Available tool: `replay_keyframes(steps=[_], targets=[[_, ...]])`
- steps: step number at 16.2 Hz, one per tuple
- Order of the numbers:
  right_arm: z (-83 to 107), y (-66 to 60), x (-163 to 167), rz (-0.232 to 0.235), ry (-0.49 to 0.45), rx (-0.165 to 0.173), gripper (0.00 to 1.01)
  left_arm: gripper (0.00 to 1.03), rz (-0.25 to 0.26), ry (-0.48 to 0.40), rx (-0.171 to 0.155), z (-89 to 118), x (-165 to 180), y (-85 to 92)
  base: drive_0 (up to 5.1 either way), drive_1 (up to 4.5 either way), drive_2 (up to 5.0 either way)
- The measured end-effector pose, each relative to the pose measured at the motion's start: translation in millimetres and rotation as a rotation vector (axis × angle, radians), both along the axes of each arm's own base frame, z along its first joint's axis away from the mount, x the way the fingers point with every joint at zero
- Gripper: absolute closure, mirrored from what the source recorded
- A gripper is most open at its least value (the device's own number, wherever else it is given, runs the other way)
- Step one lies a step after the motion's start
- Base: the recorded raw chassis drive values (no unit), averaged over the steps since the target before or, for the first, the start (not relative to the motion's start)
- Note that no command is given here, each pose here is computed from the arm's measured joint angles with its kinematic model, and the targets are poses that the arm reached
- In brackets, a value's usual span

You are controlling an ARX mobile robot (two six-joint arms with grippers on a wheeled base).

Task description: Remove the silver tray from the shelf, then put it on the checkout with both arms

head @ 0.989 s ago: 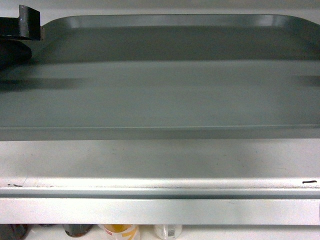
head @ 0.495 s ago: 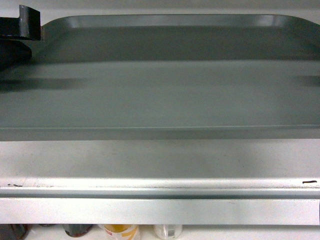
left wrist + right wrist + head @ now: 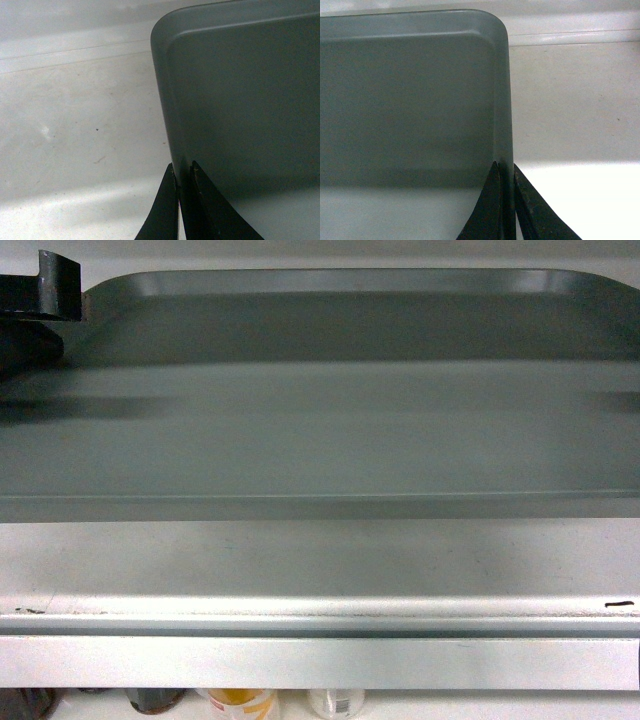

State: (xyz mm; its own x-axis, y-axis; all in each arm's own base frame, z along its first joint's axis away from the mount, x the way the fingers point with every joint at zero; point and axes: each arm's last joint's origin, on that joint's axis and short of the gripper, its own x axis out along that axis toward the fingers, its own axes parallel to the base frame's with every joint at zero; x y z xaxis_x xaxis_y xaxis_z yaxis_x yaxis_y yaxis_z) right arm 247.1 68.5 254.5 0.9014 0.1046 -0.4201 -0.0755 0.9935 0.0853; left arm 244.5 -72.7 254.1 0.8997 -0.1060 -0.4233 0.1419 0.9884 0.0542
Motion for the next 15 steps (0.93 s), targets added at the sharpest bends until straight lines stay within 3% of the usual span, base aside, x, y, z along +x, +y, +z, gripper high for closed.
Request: replay_keyframes(steps=[5,15], targets=[[0.2,0.0,0.0,0.000,-0.001,0.000,0.98,0.99,0.000,0.000,0.000,0.0,0.0,0.0,0.0,-0.43,0.5],[2.0,-0.2,-0.5,-0.001,-0.009,0.002,0.98,0.99,0.001,-0.002,-0.001,0.5,0.0,0.5,0.1,-4.08,4.3]])
